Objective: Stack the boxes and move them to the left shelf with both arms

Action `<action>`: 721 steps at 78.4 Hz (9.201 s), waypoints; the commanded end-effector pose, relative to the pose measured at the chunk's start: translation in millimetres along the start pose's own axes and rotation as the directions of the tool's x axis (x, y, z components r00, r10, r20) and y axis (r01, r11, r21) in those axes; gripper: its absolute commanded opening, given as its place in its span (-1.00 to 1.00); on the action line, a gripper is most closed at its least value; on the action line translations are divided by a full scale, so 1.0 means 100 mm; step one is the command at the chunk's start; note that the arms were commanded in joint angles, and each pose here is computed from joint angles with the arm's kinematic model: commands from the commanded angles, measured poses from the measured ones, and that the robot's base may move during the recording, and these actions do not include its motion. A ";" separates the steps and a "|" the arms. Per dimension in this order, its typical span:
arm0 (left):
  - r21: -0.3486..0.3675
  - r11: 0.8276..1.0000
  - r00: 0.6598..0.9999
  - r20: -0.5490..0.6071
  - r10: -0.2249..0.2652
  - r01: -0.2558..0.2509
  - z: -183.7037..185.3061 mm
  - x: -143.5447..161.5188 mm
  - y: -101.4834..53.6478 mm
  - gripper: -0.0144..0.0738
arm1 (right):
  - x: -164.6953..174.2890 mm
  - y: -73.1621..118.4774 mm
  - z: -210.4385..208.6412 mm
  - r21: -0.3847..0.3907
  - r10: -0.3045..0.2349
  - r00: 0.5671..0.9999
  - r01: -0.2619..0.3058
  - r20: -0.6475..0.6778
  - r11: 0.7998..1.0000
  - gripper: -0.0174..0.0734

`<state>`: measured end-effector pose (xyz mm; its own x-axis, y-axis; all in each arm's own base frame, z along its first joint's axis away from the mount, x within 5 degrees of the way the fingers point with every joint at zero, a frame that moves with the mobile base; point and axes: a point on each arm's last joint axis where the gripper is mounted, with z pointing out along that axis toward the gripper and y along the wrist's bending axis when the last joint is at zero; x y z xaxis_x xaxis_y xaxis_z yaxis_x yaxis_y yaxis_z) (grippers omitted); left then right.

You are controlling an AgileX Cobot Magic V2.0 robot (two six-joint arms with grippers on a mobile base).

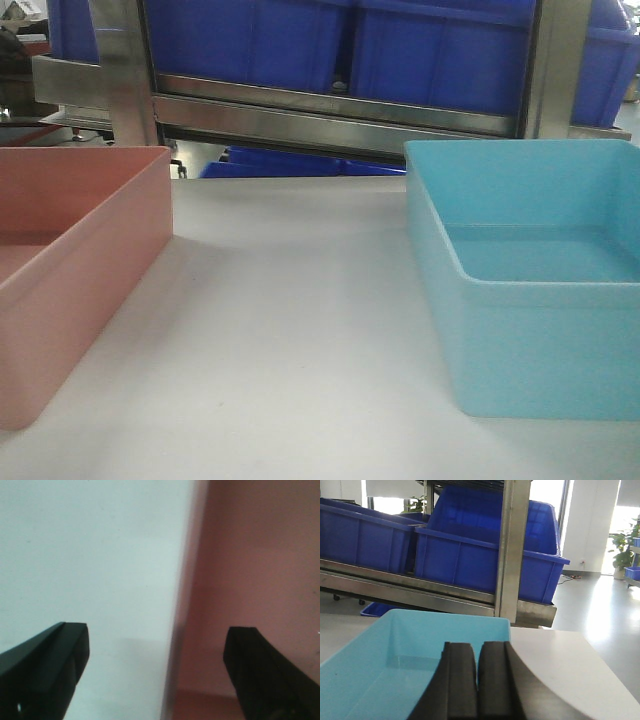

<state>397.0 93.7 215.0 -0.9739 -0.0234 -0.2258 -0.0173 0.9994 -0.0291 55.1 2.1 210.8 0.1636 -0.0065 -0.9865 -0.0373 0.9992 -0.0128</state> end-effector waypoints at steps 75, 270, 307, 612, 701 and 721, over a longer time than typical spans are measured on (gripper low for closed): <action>0.219 0.973 0.996 0.039 -0.084 0.073 -0.90 0.10 -0.78 -0.68 | -0.18 0.00 -0.02 0.003 -0.006 0.992 0.006 0.124 1.000 -0.49; 0.183 0.875 0.541 0.835 0.102 -0.448 -1.66 1.53 -2.06 0.24 | -0.18 0.00 -0.02 0.003 -0.006 0.992 0.006 0.124 1.000 -0.49; 0.108 0.953 0.262 0.965 -0.031 -0.284 -1.83 2.43 -1.28 0.24 | -0.18 0.00 -0.02 0.003 -0.006 0.992 0.006 0.124 1.000 -0.49; 0.107 0.952 0.214 0.976 -0.046 -0.286 -1.76 2.73 -1.19 0.24 | 0.10 -0.82 3.06 0.020 0.024 0.151 -0.030 -0.988 0.999 -0.49; 0.107 0.952 0.214 0.976 -0.046 -0.286 -1.76 2.73 -1.19 0.24 | -1.68 0.37 2.58 0.145 0.272 0.353 -0.345 -0.895 0.927 -0.49; 0.107 0.952 0.214 0.976 -0.046 -0.286 -1.76 2.73 -1.19 0.24 | -1.45 1.00 2.53 0.078 0.188 0.271 -0.370 -0.944 0.926 -0.49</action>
<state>92.8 -29.7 311.8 -0.0796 -0.0405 -0.9960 0.3028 0.9510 -0.0628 283.5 100.8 377.5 -0.9322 0.1013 -0.3475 -0.0033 0.9577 0.2878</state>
